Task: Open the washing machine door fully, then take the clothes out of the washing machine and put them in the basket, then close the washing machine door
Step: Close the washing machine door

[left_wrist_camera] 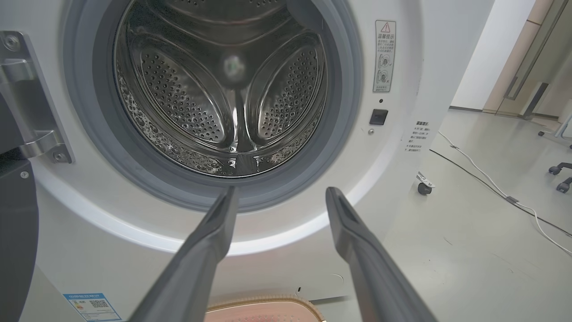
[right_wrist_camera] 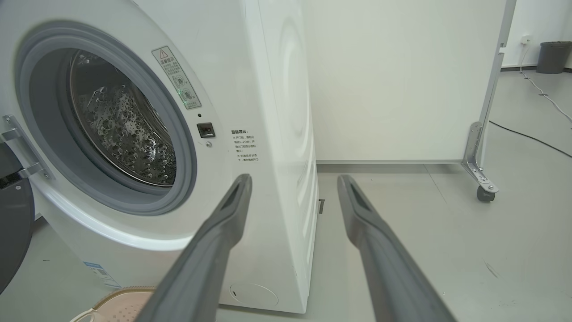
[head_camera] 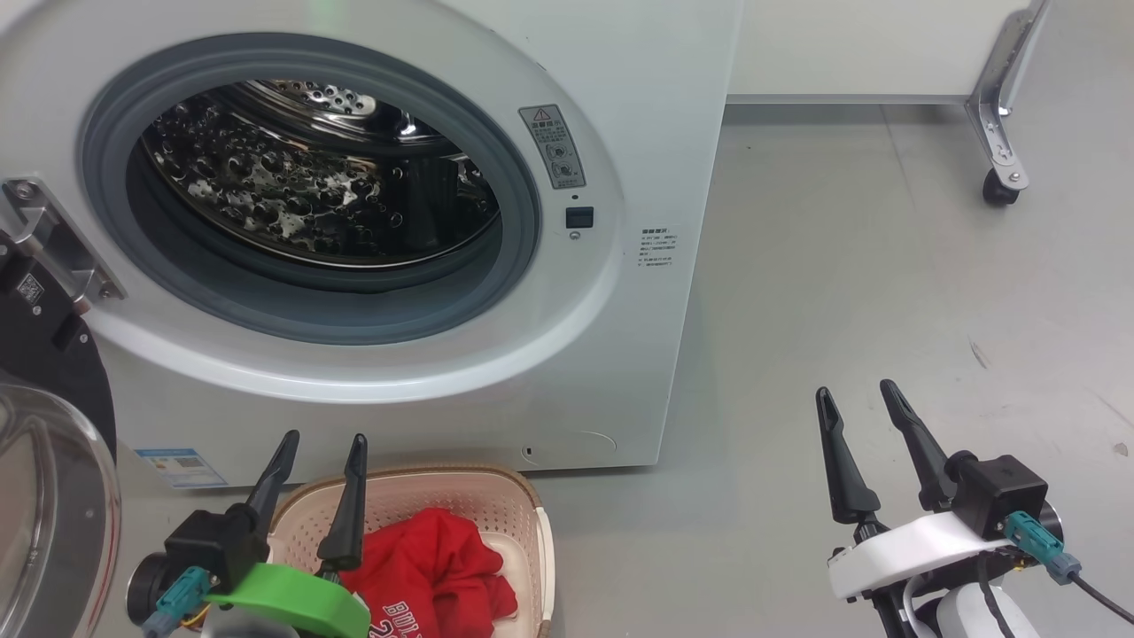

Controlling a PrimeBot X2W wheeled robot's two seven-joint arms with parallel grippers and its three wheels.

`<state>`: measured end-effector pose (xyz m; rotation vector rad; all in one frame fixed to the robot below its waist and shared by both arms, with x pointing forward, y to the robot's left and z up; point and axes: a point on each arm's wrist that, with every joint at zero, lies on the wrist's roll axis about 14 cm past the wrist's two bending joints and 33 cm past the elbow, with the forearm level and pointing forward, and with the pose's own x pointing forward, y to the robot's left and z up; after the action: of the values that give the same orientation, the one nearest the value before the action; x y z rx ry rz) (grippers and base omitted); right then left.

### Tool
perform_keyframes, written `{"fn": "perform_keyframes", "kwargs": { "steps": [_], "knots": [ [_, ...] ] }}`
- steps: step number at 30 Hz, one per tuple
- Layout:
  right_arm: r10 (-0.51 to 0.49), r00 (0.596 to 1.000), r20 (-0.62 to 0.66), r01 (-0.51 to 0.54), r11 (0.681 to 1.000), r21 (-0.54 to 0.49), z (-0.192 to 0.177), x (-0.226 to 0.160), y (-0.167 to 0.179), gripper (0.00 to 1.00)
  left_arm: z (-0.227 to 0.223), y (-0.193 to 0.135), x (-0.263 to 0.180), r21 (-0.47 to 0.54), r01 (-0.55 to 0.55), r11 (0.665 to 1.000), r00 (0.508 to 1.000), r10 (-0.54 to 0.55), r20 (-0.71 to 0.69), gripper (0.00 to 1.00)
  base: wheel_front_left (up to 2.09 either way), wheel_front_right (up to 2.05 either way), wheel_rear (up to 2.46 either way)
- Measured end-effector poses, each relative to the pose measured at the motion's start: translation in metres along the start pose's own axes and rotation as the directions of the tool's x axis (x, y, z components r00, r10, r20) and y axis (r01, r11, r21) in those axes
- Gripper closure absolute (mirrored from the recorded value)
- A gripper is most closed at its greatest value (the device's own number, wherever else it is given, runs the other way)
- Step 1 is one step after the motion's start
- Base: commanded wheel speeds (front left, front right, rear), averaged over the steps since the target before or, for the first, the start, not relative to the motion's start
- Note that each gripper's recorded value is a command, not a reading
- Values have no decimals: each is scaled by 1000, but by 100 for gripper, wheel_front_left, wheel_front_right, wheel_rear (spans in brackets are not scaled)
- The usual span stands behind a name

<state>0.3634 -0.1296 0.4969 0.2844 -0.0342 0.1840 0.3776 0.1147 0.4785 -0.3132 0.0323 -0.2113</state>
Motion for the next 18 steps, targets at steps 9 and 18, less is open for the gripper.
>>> {"fn": "perform_keyframes", "kwargs": {
  "steps": [9, 18],
  "knots": [
    [0, 1000, -7, 0, 1000, 1, -2, 1, 0, 0, 0, 1, 1, -7, -3, 1000, 1000, 3, 1, 0, 0, 0, 0],
    [-1, 1000, -11, 1, 1000, 2, -4, 1, -1, 0, -2, 2, 1, -23, -11, 1000, 1000, 10, -3, 0, -7, 7, 0]
  ]
}}
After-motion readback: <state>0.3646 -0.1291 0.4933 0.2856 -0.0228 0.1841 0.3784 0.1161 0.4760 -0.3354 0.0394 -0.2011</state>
